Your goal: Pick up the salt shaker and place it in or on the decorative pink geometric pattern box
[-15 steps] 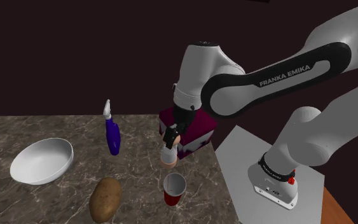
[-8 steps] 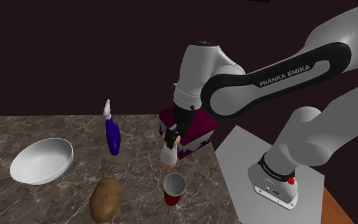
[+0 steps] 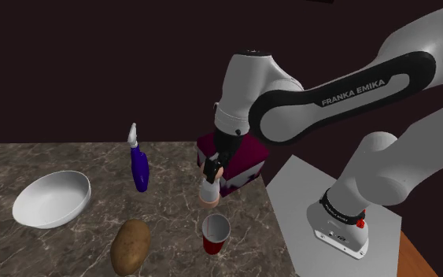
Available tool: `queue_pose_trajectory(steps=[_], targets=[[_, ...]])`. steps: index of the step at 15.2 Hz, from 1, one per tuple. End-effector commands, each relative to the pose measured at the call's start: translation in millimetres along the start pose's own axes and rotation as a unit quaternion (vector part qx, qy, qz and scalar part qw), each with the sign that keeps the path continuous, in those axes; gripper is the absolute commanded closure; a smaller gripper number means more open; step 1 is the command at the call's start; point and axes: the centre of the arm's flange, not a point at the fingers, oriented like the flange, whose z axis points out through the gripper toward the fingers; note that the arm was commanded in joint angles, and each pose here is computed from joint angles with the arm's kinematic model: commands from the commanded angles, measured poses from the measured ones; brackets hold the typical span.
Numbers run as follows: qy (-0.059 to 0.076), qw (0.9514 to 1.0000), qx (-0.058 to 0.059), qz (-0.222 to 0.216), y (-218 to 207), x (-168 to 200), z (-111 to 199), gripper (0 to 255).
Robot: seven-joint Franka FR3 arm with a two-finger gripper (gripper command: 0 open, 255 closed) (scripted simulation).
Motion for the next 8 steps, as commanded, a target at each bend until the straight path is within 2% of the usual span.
queue_pose_trajectory(steps=[1,8], targets=[[0.000,1.0000,0.000,0.000,-1.0,0.0,-7.7,255],[0.000,1.0000,0.000,0.000,-7.0,0.9,-44.2,255]])
